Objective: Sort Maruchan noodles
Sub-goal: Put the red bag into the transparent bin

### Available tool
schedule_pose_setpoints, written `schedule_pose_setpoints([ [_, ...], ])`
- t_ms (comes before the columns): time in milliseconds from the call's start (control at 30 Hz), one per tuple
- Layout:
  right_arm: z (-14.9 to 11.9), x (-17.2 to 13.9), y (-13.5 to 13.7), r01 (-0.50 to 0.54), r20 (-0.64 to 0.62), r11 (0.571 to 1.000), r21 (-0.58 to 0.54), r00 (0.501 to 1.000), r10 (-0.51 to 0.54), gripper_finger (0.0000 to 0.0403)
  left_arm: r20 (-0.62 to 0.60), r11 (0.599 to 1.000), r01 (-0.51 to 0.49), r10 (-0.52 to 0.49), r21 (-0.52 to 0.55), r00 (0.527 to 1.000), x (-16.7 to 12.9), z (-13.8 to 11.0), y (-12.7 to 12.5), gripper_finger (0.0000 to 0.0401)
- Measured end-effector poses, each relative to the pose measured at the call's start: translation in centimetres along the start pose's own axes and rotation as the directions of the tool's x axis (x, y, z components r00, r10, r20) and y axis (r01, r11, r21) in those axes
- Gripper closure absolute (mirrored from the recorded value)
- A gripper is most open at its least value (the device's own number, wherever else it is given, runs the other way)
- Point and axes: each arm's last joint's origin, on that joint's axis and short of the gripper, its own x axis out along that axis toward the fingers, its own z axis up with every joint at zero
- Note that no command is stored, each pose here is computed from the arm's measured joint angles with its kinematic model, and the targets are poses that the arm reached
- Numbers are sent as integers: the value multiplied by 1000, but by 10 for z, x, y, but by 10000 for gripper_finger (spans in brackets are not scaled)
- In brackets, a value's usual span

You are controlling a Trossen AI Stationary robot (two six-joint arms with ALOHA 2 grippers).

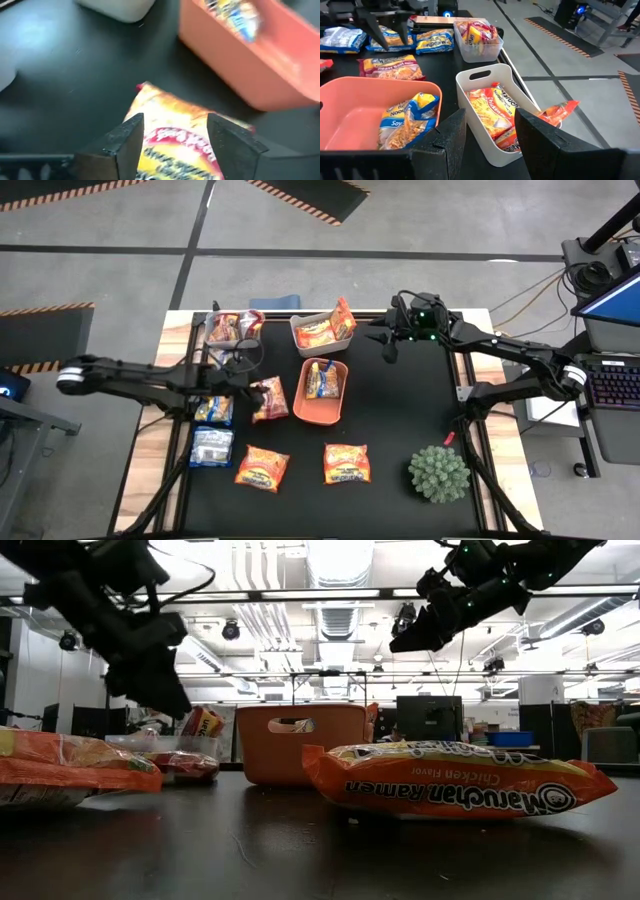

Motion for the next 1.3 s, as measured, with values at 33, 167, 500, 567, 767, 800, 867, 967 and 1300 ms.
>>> schedule_pose_setpoints([
  [33, 0, 0, 0, 0, 0, 1000, -4, 1000, 0, 245, -2, 1000, -16, 16, -11, 1000, 1, -4, 2, 194],
  [167, 0, 0, 0, 0, 1, 1000, -9, 1000, 0, 245, -23, 998, -60, 59, -18, 998, 7, -18, 10, 168],
  [500, 0, 0, 0, 1, 4, 1000, -18, 1000, -1, 245, -60, 993, -95, 91, -66, 994, 16, -39, 19, 154],
  [567, 0, 0, 0, 1, 4, 1000, -18, 1000, -1, 245, -56, 990, -108, 103, -92, 993, 17, -41, 20, 154],
  [767, 0, 0, 0, 1, 4, 1000, -18, 1000, -1, 245, -17, 981, -87, 85, -171, 996, 25, -51, 23, 156],
  [800, 0, 0, 0, 1, 4, 1000, -18, 1000, -1, 245, -12, 980, -83, 82, -182, 997, 26, -52, 24, 158],
  [867, 0, 0, 0, 1, 4, 1000, -18, 1000, -1, 245, -9, 977, -81, 80, -196, 997, 28, -54, 24, 166],
  [967, 0, 0, 0, 1, 4, 1000, -18, 1000, -1, 245, -8, 975, -83, 83, -207, 997, 31, -56, 24, 182],
  [1300, 0, 0, 0, 1, 4, 1000, -18, 1000, -1, 245, -22, 976, -98, 95, -194, 995, 38, -58, 23, 288],
])
